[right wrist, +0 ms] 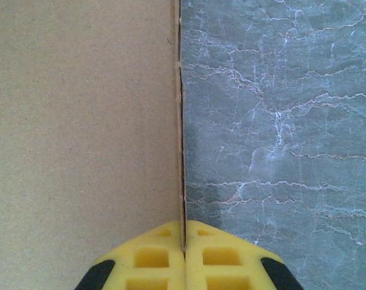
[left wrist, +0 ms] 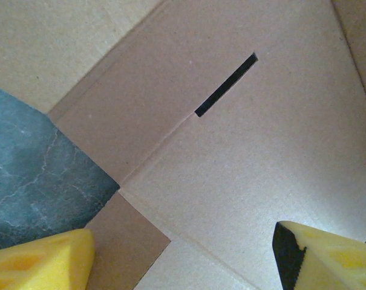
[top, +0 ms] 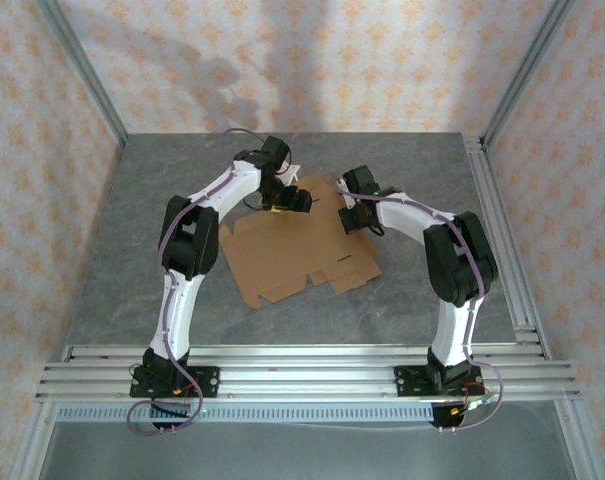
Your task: Fold the paper box
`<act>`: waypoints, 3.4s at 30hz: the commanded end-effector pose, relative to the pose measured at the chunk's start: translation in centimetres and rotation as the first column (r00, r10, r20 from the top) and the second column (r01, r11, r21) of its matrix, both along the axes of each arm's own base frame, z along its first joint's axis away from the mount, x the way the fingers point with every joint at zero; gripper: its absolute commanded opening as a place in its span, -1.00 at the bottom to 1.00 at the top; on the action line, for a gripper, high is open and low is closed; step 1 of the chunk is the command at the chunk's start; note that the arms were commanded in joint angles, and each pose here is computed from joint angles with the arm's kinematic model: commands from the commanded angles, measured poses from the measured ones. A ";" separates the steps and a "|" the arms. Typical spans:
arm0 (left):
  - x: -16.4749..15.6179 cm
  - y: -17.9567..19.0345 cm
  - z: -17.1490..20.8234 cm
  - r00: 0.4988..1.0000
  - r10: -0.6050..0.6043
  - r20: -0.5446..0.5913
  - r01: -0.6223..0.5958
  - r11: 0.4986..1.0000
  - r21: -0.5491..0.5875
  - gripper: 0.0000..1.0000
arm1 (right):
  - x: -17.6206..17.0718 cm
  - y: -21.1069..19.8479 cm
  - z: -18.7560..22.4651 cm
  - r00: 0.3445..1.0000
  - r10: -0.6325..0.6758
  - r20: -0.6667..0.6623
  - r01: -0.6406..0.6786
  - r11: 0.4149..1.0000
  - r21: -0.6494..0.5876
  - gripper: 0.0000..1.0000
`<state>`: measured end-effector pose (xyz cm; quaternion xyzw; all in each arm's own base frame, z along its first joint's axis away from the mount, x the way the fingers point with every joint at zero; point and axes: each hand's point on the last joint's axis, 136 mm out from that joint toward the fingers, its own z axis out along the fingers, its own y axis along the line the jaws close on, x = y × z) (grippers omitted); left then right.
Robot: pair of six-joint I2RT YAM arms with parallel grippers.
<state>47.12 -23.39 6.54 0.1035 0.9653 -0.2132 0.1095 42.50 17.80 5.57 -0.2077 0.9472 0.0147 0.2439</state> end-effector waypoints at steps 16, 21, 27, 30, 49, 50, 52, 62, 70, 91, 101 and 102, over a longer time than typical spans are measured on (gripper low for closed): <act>-1.9 0.4 -3.0 0.995 0.000 -0.103 0.005 0.999 0.049 0.57 | 0.4 -0.2 0.0 1.000 -0.024 -0.015 0.023 1.000 -0.012 -1.00; -1.9 0.3 -3.3 0.994 -0.001 -0.112 0.006 0.999 0.045 0.43 | 0.5 0.0 0.1 1.000 -0.023 -0.013 0.023 1.000 -0.013 -1.00; -1.6 0.4 -2.6 0.996 0.008 -0.091 -0.004 0.999 0.050 0.39 | 0.5 -0.1 0.3 1.000 -0.024 -0.012 0.024 1.000 -0.015 -1.00; -0.9 0.5 -0.9 0.999 0.026 -0.036 -0.024 0.999 0.039 0.41 | 0.7 -0.2 0.7 1.000 -0.026 0.003 0.026 1.000 -0.011 -1.00; 5.8 -1.4 11.5 0.937 0.290 0.193 -0.253 0.948 -0.195 0.63 | 0.8 2.2 5.0 0.958 0.106 0.266 -0.137 0.985 0.102 -1.00; 6.0 -1.7 11.7 0.938 0.286 0.196 -0.247 0.948 -0.200 0.60 | 0.8 2.5 5.2 0.953 0.116 0.280 -0.152 0.982 0.110 -1.00; 6.5 -2.1 12.3 0.940 0.270 0.210 -0.225 0.950 -0.216 0.56 | 0.6 2.7 5.5 0.948 0.128 0.291 -0.168 0.979 0.118 -1.00; 7.0 -4.4 12.2 0.956 0.202 0.212 -0.164 0.969 -0.184 0.39 | 0.4 3.2 5.4 0.937 0.178 0.299 -0.208 0.975 0.071 -1.00; 7.3 -4.6 12.4 0.942 0.186 0.279 -0.155 0.979 -0.129 0.35 | 0.3 4.3 5.1 0.925 0.230 0.304 -0.249 0.968 0.027 -1.00; 8.6 -5.0 11.9 0.928 0.090 0.363 -0.059 0.994 -0.097 0.61 | 0.0 4.5 4.5 0.929 0.249 0.276 -0.263 0.965 0.017 -1.00; 8.6 -7.0 9.9 0.940 0.013 0.340 0.041 0.988 -0.150 0.61 | -0.4 4.8 4.5 0.929 0.263 0.260 -0.278 0.960 0.020 -1.00; 8.4 -7.2 9.7 0.942 0.004 0.336 0.051 0.987 -0.154 0.61 | -0.4 4.8 4.5 0.929 0.263 0.261 -0.278 0.960 0.021 -1.00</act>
